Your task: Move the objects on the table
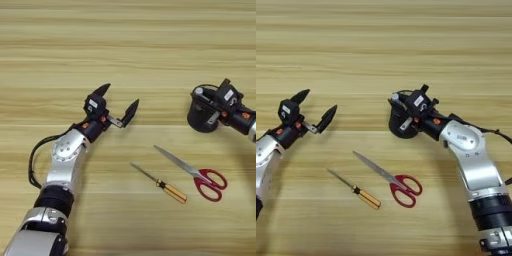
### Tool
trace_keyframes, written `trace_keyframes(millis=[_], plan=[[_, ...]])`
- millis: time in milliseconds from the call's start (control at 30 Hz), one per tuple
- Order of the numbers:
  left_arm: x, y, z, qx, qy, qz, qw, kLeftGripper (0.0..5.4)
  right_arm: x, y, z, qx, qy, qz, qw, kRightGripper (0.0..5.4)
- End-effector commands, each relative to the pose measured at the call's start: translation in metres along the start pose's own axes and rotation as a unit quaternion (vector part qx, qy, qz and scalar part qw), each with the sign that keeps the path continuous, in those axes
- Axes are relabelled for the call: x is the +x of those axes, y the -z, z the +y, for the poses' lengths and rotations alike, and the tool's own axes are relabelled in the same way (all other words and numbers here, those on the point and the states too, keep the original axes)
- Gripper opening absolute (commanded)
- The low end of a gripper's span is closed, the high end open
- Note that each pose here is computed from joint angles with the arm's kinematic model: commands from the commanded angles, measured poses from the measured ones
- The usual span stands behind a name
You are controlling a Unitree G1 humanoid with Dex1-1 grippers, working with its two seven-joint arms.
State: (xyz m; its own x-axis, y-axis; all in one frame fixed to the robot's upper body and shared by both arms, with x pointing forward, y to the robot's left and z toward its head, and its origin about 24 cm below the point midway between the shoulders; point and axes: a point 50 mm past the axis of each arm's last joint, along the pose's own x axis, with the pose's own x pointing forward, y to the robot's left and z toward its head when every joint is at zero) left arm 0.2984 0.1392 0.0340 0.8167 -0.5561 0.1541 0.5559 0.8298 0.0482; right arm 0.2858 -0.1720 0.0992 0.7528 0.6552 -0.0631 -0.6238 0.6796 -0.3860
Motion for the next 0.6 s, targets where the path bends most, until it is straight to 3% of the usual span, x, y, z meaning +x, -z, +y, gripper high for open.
trace_keyframes(millis=[33,400,600], plan=[[0.001,-0.002,0.0,0.009,0.002,-0.002,1.0,5.4,-0.001,-0.011,-0.01,-0.02,0.017,-0.017,1.0,0.74],[0.002,-0.001,-0.001,0.01,0.002,0.001,0.9999,5.4,-0.009,-0.043,-0.02,-0.056,0.037,-0.075,0.995,0.74],[0.003,-0.001,-0.001,0.01,0.003,0.001,0.9999,5.4,-0.015,-0.06,-0.027,-0.05,0.043,-0.116,0.991,0.74]])
